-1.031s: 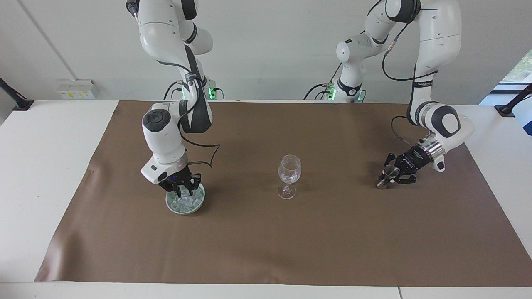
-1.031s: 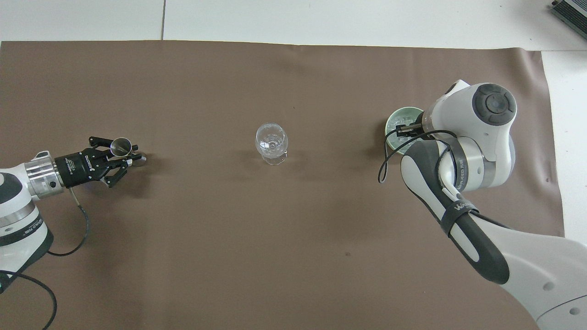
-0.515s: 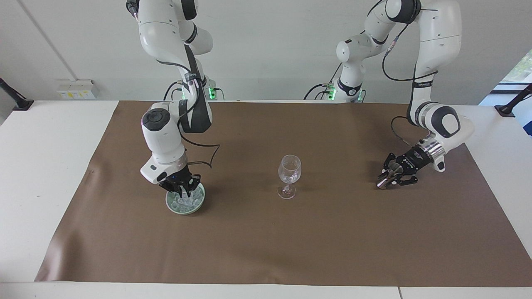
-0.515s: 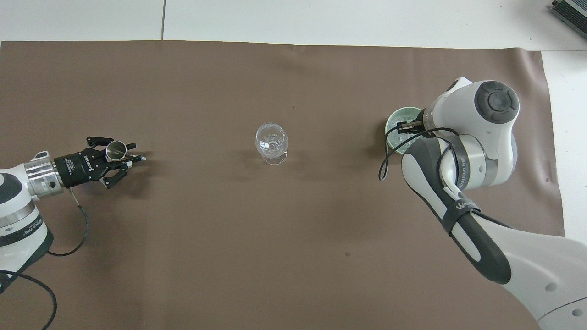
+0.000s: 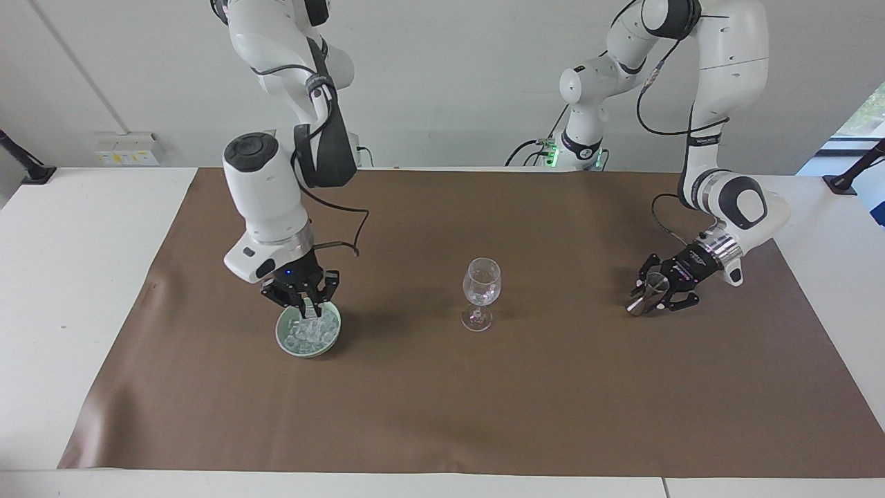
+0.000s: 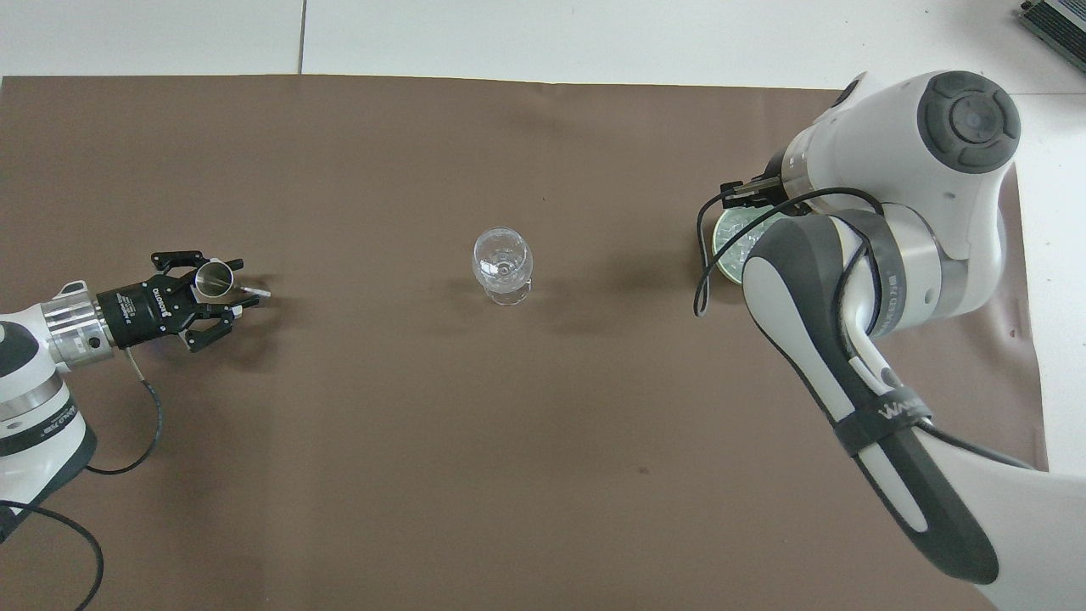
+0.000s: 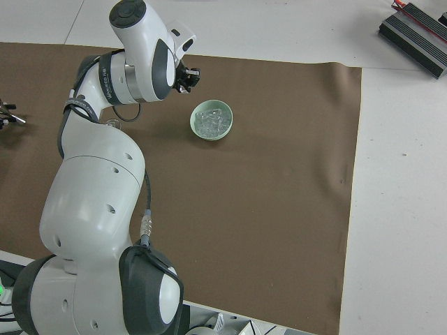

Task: Pour wine and add ice with both arms
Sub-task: 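Lift the bowl toward the glass while the left gripper releases the jigger, then tilt the bowl over the glass while the left gripper withdraws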

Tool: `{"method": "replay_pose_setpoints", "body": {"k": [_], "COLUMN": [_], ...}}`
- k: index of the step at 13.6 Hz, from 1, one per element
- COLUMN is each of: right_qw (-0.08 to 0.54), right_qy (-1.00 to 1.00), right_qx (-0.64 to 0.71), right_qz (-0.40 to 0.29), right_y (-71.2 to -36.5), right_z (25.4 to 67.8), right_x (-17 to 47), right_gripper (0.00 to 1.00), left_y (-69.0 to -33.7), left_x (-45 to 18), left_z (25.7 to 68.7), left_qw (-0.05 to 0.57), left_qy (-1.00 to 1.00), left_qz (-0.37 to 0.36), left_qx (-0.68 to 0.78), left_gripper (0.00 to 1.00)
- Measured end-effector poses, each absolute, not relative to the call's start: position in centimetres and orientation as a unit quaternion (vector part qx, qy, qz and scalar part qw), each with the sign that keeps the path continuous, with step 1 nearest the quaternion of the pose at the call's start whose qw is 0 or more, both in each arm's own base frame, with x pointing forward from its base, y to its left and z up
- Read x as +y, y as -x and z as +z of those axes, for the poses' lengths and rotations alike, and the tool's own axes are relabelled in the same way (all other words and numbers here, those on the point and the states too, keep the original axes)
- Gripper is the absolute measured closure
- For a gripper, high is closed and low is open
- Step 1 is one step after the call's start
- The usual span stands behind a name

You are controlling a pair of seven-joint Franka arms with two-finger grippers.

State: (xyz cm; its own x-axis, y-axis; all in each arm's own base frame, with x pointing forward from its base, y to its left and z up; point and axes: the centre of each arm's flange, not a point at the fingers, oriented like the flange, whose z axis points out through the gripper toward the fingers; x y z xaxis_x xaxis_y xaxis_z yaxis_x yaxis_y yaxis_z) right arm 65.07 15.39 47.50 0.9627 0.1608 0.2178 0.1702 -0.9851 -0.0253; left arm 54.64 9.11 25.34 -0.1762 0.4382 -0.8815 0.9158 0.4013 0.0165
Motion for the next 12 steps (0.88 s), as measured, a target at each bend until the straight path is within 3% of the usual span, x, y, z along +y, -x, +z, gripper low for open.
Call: {"method": "replay_pose_setpoints", "body": {"k": [3, 12], "right_qw": [0.048, 0.094], "right_qy": [0.988, 0.976], "right_qx": [-0.089, -0.141], "right_qz": [-0.12, -0.138], "right_y": [-63.2, -56.2], "right_z": [49.5, 53.1], "right_x": [22.1, 35.6], "right_gripper": [0.78, 0.78], "left_y": [-54.8, -59.2], "left_x": [10.2, 12.8], "left_z": [25.7, 35.9], "left_qw": [0.431, 0.335], "left_qy": [-0.482, -0.672], "left_qz": [-0.263, -0.161], "left_qx": [0.716, 0.641], "left_gripper": [0.0, 0.0]}}
